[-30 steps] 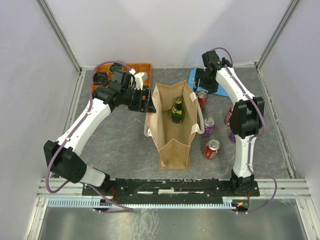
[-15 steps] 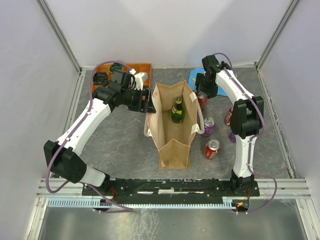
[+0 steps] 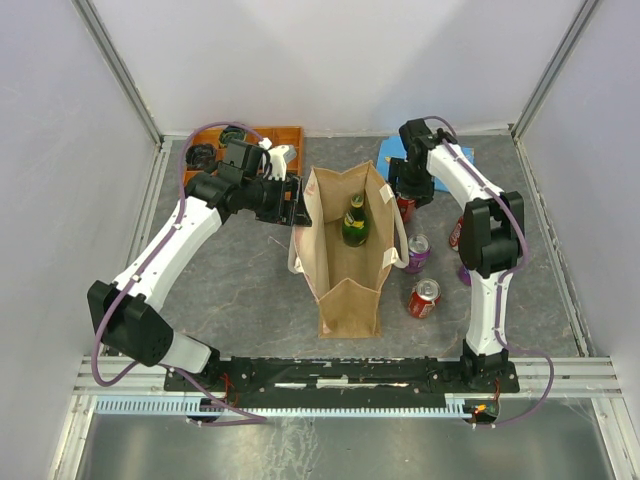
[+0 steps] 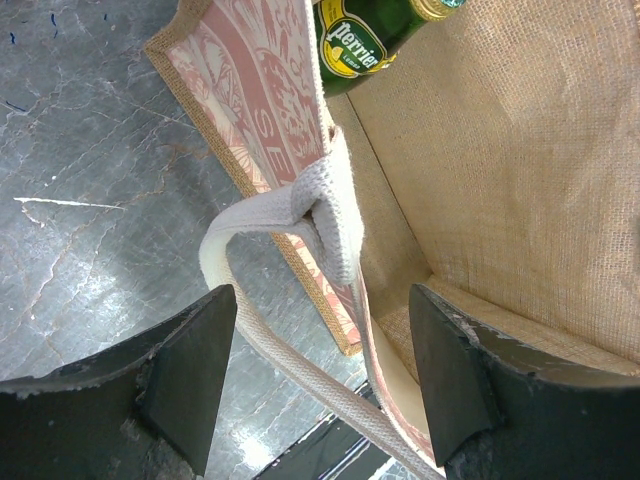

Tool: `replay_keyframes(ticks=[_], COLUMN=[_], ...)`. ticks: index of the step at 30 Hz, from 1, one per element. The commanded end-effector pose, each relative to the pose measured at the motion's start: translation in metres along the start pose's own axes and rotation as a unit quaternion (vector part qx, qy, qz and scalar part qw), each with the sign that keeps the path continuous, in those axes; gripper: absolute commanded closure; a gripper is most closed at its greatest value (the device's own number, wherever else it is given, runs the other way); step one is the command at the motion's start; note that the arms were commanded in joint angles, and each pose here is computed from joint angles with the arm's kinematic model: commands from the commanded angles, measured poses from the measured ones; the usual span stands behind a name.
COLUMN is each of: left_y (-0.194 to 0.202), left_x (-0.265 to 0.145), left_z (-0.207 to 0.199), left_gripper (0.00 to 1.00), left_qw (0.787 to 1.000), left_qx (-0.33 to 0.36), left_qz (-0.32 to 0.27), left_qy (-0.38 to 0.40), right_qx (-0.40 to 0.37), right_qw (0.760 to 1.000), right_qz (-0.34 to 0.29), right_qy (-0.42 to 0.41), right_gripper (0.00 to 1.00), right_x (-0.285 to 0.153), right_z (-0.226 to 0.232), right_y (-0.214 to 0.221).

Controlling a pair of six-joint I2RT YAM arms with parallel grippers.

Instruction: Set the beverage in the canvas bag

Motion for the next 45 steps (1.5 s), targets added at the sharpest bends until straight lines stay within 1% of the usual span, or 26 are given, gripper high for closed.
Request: replay_keyframes(ticks=[1,3,6,7,10,12,18,23,26,27,29,31,34,38,42,45], left_y=[-0.012,-0.011,-0.011,-0.011,-0.011,-0.012,-0.011,-0.010,-0.010,-0.010,-0.010,-0.009,-0.009,-0.009,-0.009,-0.009], left_x=[-0.006,-0.006,-0.007,-0.007,-0.008,-0.009,-0.010,-0.012,-0.014,-0.014,-0.014,-0.014,-0.014,-0.014,-0.016,-0.021], left_z=[-0.008,-0.007,-0.008,-0.008,-0.008,-0.008,-0.008,-0.008,-0.008,-0.007,-0.007,-0.007,-0.006,-0.006,-0.006,-0.009], left_gripper=[0.24,0.24,0.24,0.24,0.24,0.24,0.24,0.24,0.24,0.24,0.24,0.24,0.24,0.25,0.25,0.25], left_qw=[0.999,0.999,0.999,0.999,0.999,0.999,0.999,0.999,0.999,0.999,0.999,0.999,0.999,0.999,0.999,0.999], left_qx=[0.030,0.030,0.031,0.031,0.032,0.032,0.033,0.034,0.035,0.035,0.036,0.036,0.035,0.033,0.033,0.035], left_qz=[-0.017,-0.018,-0.019,-0.019,-0.020,-0.021,-0.022,-0.024,-0.024,-0.023,-0.024,-0.023,-0.024,-0.025,-0.027,-0.032], left_qy=[0.008,0.007,0.007,0.007,0.007,0.006,0.005,0.003,0.001,0.001,-0.001,-0.002,-0.003,-0.004,-0.004,-0.002], right_qx=[-0.011,-0.012,-0.015,-0.017,-0.021,-0.022,-0.013,-0.008,-0.006,-0.006,-0.002,0.002,-0.013,-0.053,-0.086,-0.112], right_qw=[1.000,0.999,0.999,0.999,0.998,0.997,0.990,0.975,0.959,0.948,0.932,0.917,0.907,0.904,0.911,0.915], right_qz=[-0.012,-0.015,-0.024,-0.027,-0.048,-0.065,-0.143,-0.219,-0.271,-0.301,-0.330,-0.347,-0.350,-0.342,-0.322,-0.306], right_qy=[0.023,0.027,0.034,0.037,0.041,0.039,0.011,-0.030,-0.077,-0.101,-0.151,-0.196,-0.233,-0.249,-0.245,-0.238], right_gripper=[0.33,0.48,0.75,0.83,0.95,1.00,1.00,1.00,1.00,1.00,1.00,1.00,1.00,1.00,1.00,1.00], right_x=[-0.015,-0.020,-0.032,-0.037,-0.060,-0.079,-0.154,-0.227,-0.273,-0.296,-0.324,-0.347,-0.364,-0.367,-0.347,-0.324], right_z=[-0.008,-0.009,-0.012,-0.013,-0.014,-0.015,-0.009,-0.003,0.007,0.011,0.022,0.034,0.058,0.097,0.131,0.158], right_y=[-0.002,-0.004,-0.008,-0.010,-0.020,-0.027,-0.047,-0.054,-0.052,-0.051,-0.043,-0.032,-0.010,0.015,0.027,0.033])
Point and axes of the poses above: each gripper's point midway between its finger pads, its own x axis out along the fingers, its own z axis along the line the jaws close on, y = z × x, the point moved 1 cm from there along -x, back along the fingers, and after that the axes turned 8 degrees about -x, right-handed, at the moved point
